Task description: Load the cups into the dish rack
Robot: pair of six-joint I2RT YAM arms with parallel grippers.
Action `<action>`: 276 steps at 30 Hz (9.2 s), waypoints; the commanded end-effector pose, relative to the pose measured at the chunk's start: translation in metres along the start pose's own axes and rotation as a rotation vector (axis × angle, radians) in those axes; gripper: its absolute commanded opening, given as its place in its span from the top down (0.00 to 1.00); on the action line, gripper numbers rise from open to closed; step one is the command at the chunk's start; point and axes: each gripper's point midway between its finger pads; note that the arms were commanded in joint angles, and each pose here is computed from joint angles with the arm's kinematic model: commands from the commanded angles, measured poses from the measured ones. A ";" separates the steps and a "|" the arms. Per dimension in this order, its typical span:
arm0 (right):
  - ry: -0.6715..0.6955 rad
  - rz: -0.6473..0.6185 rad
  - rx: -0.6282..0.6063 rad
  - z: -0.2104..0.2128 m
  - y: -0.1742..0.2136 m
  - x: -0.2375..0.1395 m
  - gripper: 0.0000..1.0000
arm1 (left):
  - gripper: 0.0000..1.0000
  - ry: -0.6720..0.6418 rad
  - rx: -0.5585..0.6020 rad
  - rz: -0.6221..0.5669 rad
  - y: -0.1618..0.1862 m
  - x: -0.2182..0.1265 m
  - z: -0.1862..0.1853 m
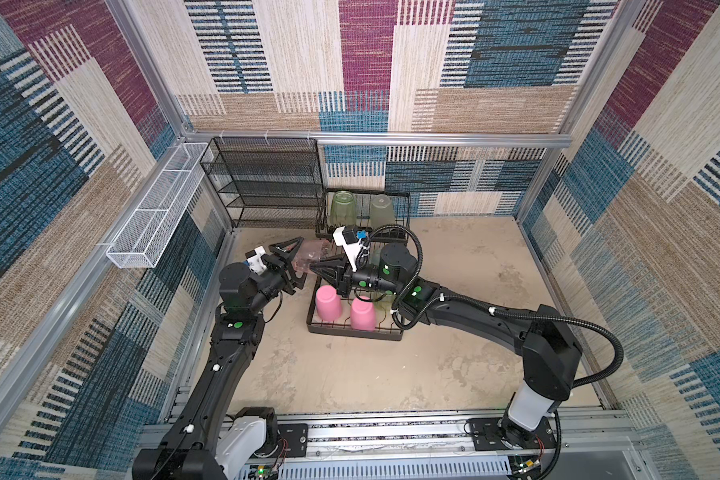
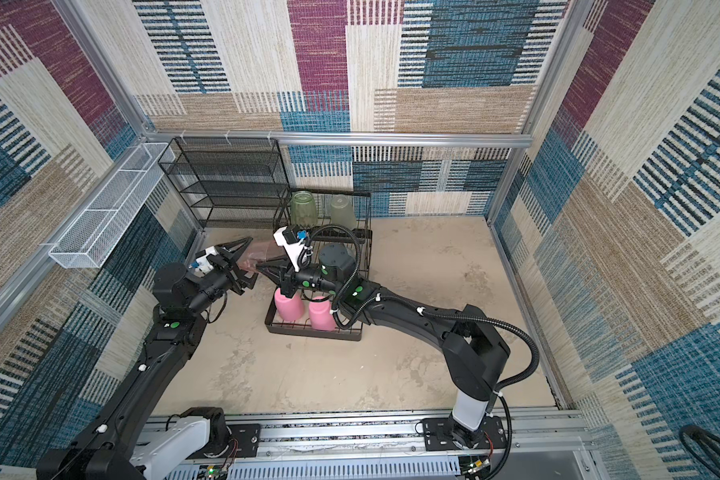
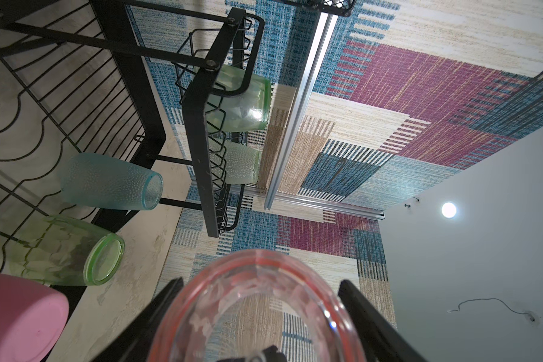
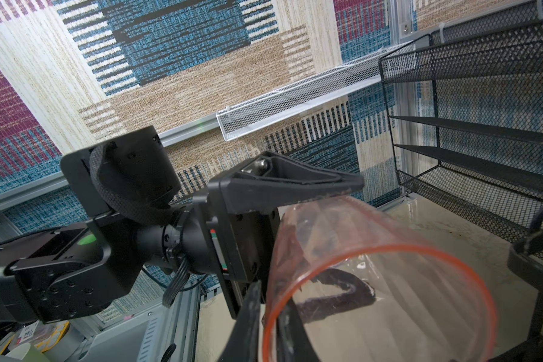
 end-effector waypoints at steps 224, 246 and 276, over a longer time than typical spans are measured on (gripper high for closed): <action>0.993 0.183 0.079 -0.158 0.059 -0.292 0.46 | 0.11 -0.542 1.892 -0.082 0.001 0.157 0.189; 1.001 0.139 0.052 -0.150 0.041 -0.298 0.44 | 0.09 -0.451 1.900 -0.165 0.014 0.150 0.150; 1.089 0.009 -0.160 -0.150 -0.002 -0.315 0.00 | 0.01 -0.458 1.858 -0.371 0.041 0.073 0.053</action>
Point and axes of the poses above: each gripper's point midway between its finger pads, its own x axis out along the fingers, its own z axis along the line the jaws close on, y = z × x, and after that the axes turned 10 degrees about -x, right-handed
